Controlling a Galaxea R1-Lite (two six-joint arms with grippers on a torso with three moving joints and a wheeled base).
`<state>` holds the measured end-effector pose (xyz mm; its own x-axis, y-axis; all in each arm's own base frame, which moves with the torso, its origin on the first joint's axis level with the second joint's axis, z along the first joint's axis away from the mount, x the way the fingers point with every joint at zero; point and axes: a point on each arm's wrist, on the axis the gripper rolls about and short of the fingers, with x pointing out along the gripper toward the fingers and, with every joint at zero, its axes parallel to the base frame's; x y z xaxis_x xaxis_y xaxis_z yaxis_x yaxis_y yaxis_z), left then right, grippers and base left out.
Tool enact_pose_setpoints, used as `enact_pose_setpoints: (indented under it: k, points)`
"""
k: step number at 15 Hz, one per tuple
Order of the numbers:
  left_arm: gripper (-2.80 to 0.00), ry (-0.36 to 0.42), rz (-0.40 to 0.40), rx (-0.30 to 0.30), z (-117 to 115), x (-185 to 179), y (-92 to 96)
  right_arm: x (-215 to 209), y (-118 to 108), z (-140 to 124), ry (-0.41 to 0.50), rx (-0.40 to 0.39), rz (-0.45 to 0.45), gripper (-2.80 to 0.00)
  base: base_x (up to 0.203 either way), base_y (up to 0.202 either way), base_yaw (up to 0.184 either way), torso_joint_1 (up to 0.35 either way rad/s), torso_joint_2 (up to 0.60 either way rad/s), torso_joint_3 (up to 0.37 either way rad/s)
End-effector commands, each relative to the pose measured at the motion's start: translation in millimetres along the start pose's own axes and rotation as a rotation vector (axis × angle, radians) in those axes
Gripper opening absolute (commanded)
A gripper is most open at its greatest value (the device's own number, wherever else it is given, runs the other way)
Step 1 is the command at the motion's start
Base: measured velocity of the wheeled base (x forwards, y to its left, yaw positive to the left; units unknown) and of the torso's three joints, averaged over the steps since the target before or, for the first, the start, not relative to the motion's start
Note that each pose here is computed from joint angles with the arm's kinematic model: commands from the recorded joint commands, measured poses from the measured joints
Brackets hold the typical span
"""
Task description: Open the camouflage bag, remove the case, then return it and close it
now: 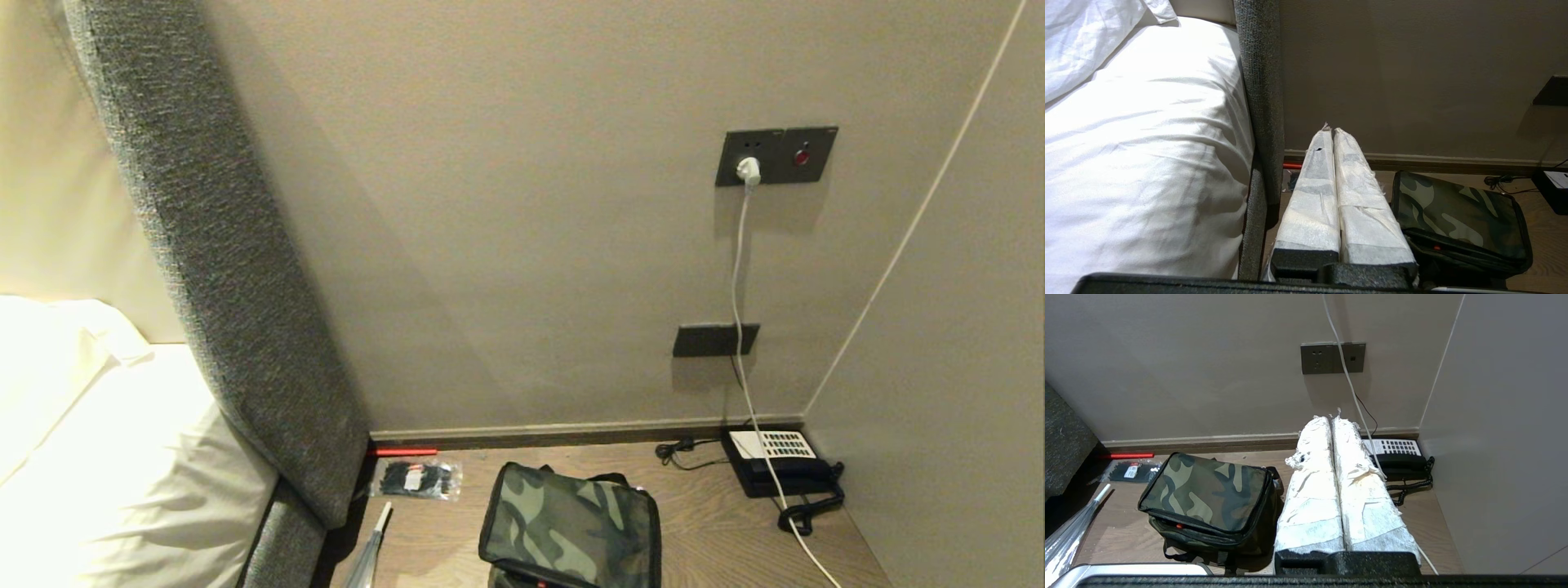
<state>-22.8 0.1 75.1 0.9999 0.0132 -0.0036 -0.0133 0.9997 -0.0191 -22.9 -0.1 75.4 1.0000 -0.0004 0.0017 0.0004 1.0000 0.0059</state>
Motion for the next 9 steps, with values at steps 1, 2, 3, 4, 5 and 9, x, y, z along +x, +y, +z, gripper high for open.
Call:
enact_pose_setpoints:
  k: [1,2,3,4,5,9]
  points:
    - [-2.80,0.003,0.001,0.001,-0.8,0.2,0.0,-0.1,0.0,0.0,-0.001,0.000,0.000,-2.80,0.000,0.000,0.000,0.005,0.00,0.034]
    - [-2.80,0.003,0.001,0.001,-0.8,0.2,0.0,-0.1,0.0,0.0,-0.001,0.000,0.000,-2.80,0.000,0.000,0.000,0.000,0.00,0.000]
    - [-2.80,0.003,0.001,0.001,-0.8,0.2,0.0,-0.1,0.0,0.0,-0.001,0.002,0.000,-2.80,0.000,0.000,0.000,0.000,0.00,0.000]
    - [-2.80,0.003,0.001,0.001,-0.8,0.2,0.0,-0.1,0.0,0.0,-0.001,0.000,0.000,-2.80,0.000,0.000,0.000,0.000,0.00,0.000]
    - [-2.80,0.003,0.001,0.001,-0.8,0.2,0.0,-0.1,0.0,0.0,-0.001,0.001,0.001,-2.80,0.000,0.000,0.000,0.000,0.00,0.000]
    - [-2.80,0.003,0.001,0.001,-0.8,0.2,0.0,-0.1,0.0,0.0,-0.001,0.002,0.000,-2.80,0.000,0.000,0.000,0.000,0.00,0.000]
